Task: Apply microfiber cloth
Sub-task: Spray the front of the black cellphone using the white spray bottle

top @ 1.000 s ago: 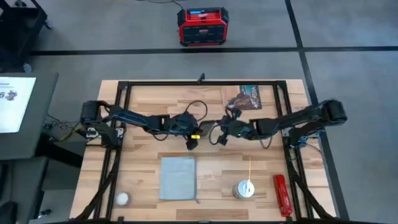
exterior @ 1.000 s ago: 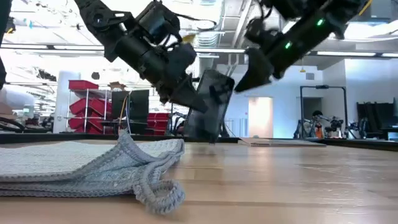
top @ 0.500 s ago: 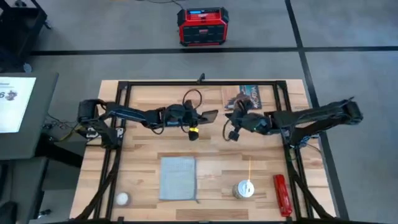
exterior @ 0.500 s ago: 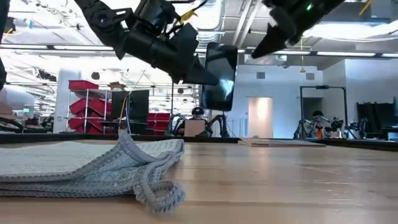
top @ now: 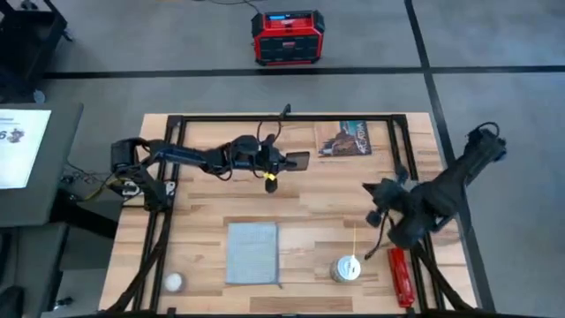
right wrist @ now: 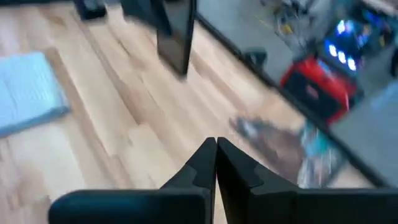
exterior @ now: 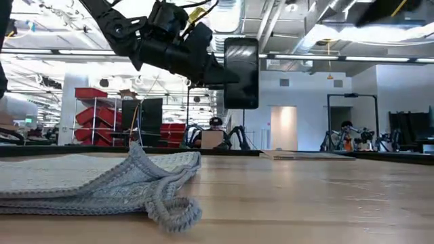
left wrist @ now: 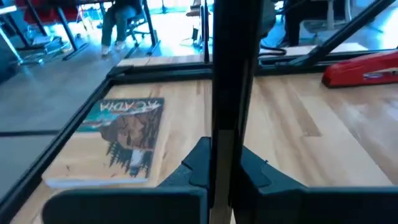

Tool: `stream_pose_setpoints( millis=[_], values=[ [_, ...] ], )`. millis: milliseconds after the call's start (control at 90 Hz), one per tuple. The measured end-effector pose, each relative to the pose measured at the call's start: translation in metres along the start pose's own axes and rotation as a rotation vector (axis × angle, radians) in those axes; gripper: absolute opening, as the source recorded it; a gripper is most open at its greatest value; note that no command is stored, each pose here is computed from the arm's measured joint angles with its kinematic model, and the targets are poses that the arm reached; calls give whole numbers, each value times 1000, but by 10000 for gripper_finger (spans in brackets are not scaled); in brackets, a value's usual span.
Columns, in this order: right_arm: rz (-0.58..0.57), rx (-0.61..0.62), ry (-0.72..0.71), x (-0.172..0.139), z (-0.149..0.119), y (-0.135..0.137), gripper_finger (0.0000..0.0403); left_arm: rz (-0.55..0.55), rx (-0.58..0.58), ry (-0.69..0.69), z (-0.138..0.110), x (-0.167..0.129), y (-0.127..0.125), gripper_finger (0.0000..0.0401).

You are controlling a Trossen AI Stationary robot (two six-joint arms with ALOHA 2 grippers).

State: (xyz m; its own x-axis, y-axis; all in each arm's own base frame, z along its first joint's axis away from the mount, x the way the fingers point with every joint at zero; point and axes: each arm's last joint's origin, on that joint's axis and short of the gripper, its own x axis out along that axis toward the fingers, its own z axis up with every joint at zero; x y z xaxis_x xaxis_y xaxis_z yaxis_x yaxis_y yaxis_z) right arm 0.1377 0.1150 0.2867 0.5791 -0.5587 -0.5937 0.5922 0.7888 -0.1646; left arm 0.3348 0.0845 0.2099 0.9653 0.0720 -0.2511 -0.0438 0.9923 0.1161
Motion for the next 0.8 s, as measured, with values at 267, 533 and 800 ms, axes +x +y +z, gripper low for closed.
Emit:
stream_pose_setpoints(
  millis=[267,533,800],
  values=[
    [81,147,223,-17,-56,52,0,-7,-4,0,0,0,-1,5],
    [324,262,206,-45,-68,112,0,-43,2,-5,1,1,-7,5],
    [424,283,216,-83,-53,172,0,-82,25,-3,3,3,-21,5]
  ],
)
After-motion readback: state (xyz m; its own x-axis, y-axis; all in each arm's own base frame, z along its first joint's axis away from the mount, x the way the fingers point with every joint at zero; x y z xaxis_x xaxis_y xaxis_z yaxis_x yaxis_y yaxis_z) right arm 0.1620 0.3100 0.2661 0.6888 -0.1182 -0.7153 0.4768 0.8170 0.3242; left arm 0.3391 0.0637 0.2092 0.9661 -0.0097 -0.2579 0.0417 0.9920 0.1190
